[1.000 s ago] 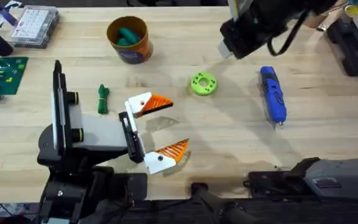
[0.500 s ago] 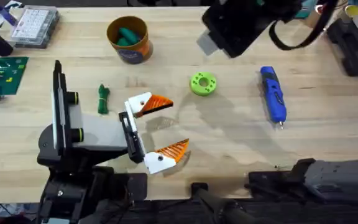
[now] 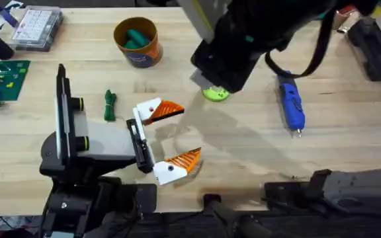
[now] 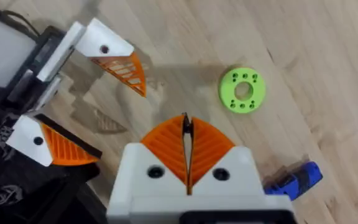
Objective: Pick up the gripper from the table and insert it into the empty holder that is missing its gripper. Then pick up a screw, insert it into the mounting hole, and use the screwdriver to tighten it. Finally, clean up the table by picking up the vegetable and placing it into the bucket.
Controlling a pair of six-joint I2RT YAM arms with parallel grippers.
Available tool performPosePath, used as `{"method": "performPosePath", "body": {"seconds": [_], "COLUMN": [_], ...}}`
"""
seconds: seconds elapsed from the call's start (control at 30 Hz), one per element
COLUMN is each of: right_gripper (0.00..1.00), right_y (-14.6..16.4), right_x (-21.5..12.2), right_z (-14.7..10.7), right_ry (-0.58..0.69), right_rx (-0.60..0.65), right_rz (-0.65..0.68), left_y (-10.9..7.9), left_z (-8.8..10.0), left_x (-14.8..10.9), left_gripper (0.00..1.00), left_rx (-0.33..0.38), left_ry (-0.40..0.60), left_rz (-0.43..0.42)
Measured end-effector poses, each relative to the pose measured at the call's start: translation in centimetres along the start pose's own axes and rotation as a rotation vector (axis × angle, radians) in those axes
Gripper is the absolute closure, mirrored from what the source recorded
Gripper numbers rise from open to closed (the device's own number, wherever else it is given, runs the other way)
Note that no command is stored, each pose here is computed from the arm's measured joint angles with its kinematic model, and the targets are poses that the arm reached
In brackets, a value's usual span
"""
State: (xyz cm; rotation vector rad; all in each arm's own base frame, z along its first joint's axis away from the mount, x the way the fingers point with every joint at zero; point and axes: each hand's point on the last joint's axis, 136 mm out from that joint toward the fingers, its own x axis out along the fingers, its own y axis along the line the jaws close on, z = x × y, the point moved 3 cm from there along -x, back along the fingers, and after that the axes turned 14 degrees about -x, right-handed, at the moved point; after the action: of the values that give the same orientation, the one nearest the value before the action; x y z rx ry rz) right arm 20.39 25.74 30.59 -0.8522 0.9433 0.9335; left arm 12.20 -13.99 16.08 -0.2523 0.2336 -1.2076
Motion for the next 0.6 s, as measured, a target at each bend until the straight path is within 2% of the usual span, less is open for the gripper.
{"method": "performPosePath", "body": {"seconds": [0.23,0.6], "right_gripper": [0.995,0.995], "right_y": [1.1,3.4], "right_x": [1.3,2.7], "right_z": [1.1,3.9], "right_ry": [0.005,-0.052], "right_rx": [-0.075,-0.192], "right_rz": [0.018,0.032], "left_y": [0.0,0.0], "left_z": [0.0,0.0], "left_x": [0.0,0.0], "left_gripper": [0.014,0.013], "left_rx": [0.000,0.000], "left_ry": [0.000,0.000], "left_rz": [0.000,0.000]}}
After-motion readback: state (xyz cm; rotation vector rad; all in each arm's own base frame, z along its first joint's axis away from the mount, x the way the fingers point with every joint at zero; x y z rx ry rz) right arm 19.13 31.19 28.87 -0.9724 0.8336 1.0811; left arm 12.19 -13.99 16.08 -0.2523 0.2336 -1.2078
